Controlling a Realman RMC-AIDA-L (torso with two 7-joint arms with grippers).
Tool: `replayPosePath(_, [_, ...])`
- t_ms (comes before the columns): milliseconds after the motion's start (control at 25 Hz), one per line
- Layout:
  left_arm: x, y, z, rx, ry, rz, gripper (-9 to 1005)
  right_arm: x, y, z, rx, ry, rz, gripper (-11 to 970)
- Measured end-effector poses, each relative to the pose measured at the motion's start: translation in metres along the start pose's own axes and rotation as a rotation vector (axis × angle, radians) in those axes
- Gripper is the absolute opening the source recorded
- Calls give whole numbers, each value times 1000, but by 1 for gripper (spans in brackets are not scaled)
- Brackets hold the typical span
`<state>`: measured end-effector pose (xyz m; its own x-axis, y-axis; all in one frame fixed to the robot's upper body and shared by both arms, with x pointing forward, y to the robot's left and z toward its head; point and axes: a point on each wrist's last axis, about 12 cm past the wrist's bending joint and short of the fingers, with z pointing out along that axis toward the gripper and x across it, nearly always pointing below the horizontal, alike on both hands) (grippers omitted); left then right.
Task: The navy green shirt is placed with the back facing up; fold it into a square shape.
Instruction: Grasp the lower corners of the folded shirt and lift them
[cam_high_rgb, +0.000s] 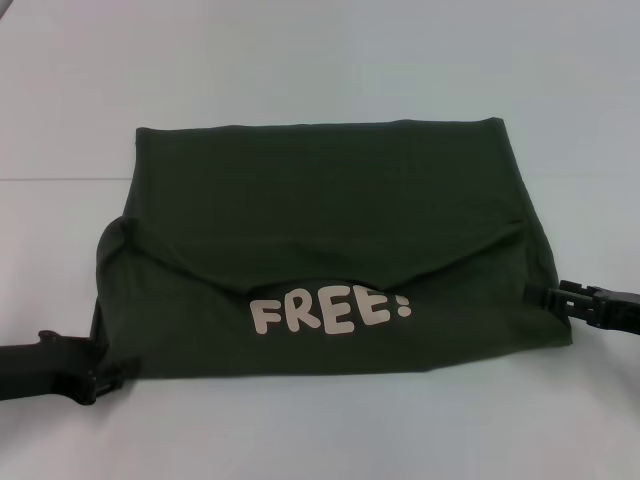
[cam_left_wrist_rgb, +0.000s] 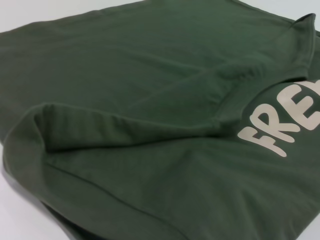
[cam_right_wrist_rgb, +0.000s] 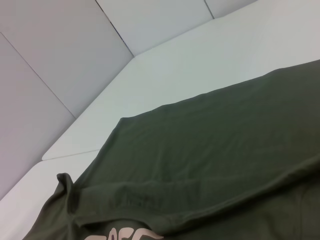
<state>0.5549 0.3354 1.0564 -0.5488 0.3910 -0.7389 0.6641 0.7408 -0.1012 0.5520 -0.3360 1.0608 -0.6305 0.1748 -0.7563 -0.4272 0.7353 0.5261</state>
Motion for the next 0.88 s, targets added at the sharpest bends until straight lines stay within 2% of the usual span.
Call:
replayPosePath(240, [-2, 3, -3, -1, -4, 3, 202, 0, 0, 0, -2, 0, 1, 924])
replayPosePath(560, [-4, 2, -2, 7, 2, 24, 96, -4, 0, -1, -4, 9, -5, 924])
replayPosePath(720, [-6, 3, -3, 4, -3, 33, 43, -24, -1, -13, 3, 72, 21, 925])
replayPosePath(880, [-7, 3, -3, 4, -8, 33, 43, -60, 1, -29, 70, 184, 56, 923])
